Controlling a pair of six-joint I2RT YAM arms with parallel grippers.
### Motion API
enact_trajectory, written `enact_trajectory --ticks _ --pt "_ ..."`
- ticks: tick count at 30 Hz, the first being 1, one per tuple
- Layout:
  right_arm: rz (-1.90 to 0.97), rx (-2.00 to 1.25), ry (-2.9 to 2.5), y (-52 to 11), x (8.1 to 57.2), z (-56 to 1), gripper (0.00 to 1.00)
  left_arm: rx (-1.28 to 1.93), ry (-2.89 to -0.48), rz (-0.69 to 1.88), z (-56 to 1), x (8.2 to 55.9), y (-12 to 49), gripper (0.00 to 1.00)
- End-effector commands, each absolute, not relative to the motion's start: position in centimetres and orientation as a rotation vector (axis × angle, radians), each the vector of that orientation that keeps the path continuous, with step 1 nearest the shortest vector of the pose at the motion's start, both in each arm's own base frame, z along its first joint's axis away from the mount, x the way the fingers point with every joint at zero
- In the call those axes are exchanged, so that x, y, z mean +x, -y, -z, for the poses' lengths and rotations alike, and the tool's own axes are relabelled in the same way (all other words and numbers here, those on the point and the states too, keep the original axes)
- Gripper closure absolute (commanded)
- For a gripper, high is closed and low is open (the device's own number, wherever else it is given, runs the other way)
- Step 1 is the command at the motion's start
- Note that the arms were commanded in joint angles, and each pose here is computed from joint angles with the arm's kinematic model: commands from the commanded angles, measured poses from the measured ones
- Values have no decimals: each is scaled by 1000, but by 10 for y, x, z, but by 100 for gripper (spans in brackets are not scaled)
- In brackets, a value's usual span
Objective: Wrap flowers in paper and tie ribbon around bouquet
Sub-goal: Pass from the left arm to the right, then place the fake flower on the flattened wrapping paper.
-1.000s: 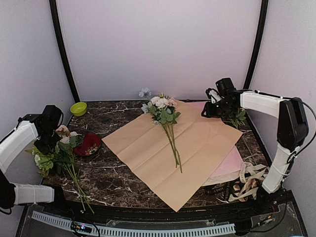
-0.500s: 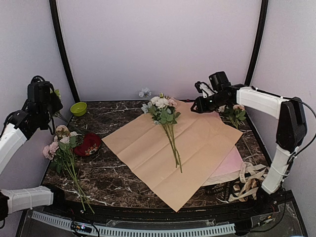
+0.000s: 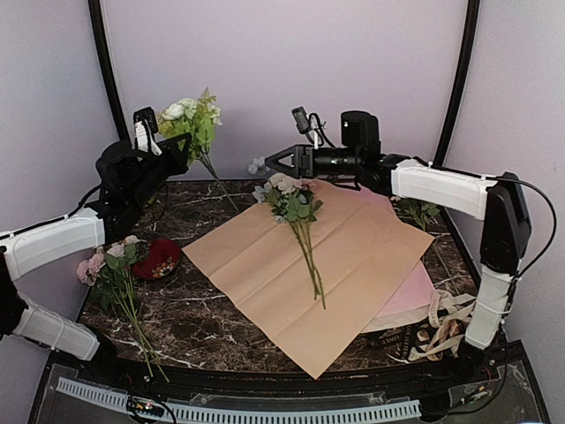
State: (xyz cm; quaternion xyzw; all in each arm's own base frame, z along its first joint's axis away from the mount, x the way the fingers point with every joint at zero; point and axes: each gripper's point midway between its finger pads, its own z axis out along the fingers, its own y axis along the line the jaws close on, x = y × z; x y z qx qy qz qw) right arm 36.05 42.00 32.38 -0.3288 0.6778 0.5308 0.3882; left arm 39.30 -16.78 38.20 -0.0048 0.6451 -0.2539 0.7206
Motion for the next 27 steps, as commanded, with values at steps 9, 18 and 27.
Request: enact_trajectory --ticks 9,18,27 --pt "-1528 -817 -1701 -497 371 -303 30 106 -1180 912 -414 374 241 100" --pt "-1489 -822 -1762 -491 371 -287 100 117 -1248 938 -396 381 251 100" --pt "-712 -416 -2050 -400 434 -237 100 176 -1891 505 -268 418 241 16"
